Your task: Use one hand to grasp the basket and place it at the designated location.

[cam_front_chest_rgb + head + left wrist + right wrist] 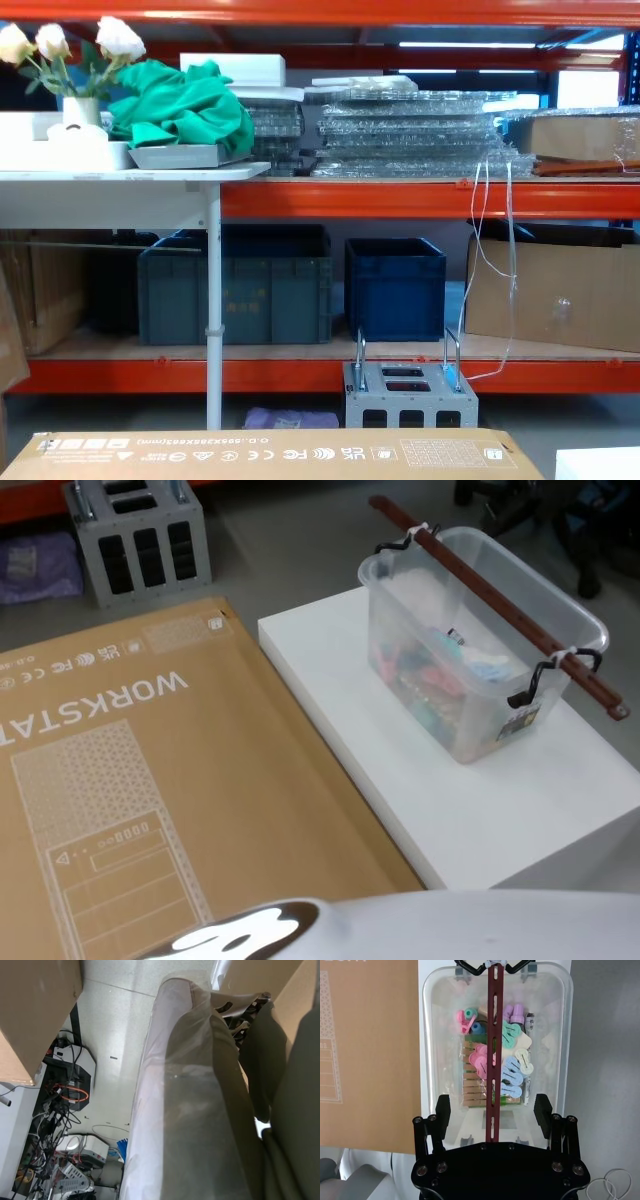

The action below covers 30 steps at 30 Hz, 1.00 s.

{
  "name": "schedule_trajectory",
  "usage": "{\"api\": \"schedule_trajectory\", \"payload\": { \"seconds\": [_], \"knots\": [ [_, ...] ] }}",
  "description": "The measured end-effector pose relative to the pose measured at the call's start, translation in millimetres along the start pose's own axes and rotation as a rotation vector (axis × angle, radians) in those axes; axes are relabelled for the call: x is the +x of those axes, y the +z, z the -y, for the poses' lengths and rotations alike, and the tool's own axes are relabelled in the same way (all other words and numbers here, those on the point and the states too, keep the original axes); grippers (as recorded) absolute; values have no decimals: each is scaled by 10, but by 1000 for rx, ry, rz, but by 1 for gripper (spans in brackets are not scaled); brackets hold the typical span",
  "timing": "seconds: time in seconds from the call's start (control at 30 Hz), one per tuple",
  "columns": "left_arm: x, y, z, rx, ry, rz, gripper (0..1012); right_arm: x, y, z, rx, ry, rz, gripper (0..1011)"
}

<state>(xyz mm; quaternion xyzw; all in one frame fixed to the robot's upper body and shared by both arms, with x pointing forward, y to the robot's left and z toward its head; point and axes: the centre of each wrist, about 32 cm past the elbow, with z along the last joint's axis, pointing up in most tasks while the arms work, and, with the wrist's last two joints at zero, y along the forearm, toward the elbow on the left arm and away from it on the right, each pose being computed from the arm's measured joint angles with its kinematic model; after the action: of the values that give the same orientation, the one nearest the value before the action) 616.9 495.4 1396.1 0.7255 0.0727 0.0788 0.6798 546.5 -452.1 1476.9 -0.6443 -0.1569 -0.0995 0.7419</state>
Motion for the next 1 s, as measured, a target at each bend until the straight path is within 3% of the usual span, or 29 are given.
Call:
{"api": "schedule_trajectory", "payload": {
  "seconds": [0.7, 1.0],
  "knots": [
    [0, 0, 0, 0, 0, 0, 0, 106, -72, -422, 28, 117, 5, 1009],
    [0, 0, 0, 0, 0, 0, 0, 171, -36, -624, 29, 166, 28, 1010]
  ]
}}
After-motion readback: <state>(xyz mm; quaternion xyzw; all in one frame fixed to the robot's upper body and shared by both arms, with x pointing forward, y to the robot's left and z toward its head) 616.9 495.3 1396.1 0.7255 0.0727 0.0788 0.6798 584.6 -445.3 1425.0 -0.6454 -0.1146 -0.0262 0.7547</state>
